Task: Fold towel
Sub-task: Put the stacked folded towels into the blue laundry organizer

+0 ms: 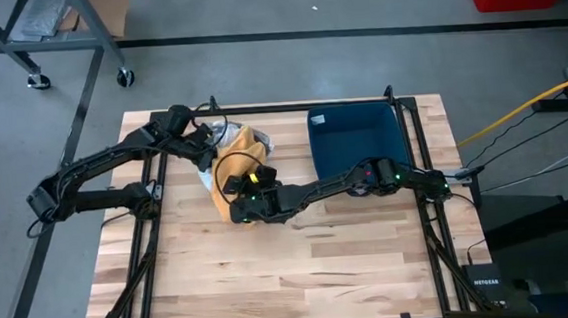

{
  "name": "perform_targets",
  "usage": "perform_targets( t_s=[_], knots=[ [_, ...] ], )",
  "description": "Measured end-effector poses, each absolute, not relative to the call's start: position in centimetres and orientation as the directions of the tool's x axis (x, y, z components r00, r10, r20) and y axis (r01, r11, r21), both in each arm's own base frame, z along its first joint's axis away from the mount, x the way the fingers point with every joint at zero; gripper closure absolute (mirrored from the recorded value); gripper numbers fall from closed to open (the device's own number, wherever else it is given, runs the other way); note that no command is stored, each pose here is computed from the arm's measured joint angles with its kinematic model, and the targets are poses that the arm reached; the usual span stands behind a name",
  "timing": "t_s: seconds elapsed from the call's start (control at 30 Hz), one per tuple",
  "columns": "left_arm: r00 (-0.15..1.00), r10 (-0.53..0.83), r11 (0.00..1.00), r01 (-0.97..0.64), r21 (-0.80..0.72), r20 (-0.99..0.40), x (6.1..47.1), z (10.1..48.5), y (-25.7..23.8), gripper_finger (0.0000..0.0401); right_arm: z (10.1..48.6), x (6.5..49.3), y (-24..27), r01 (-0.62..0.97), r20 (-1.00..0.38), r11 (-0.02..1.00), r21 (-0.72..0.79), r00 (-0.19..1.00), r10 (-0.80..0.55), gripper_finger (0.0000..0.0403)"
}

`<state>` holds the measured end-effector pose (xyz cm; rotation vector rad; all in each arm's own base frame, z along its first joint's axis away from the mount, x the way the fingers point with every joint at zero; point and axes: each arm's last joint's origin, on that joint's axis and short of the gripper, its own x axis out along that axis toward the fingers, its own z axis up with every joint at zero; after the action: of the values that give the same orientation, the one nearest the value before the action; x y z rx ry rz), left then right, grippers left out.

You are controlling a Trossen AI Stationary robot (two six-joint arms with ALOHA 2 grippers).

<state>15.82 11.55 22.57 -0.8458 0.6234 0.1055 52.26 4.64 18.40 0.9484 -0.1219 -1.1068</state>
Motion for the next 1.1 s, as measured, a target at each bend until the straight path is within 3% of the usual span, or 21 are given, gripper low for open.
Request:
perform_targets(
  t_s=[0.23,0.53,0.77,1.1],
  knots=[
    [0.847,-0.164,0.666,-0.283,-0.690,-0.505,16.3,24.6,11.8,0.0398,20.5,52.0,4.6,0.741,-0.336,0.119,0.661,0.434,-0.836,0.0357],
    [0.891,-0.184,0.670,-0.195,-0.716,-0.415,17.1,27.7,12.0,0.0398,26.0,50.5,4.4,0.845,-0.356,0.132,0.519,0.354,-0.865,0.0361],
    [0.945,-0.216,0.700,-0.026,-0.714,-0.246,19.2,30.8,11.0,0.0398,29.2,47.9,3.9,0.867,-0.346,0.112,0.485,0.308,-0.886,0.0362],
    [0.967,-0.233,0.616,0.062,-0.785,-0.107,23.5,31.3,10.7,0.0399,32.8,44.6,3.3,0.897,-0.372,0.096,0.432,0.274,-0.887,0.0362]
  ],
)
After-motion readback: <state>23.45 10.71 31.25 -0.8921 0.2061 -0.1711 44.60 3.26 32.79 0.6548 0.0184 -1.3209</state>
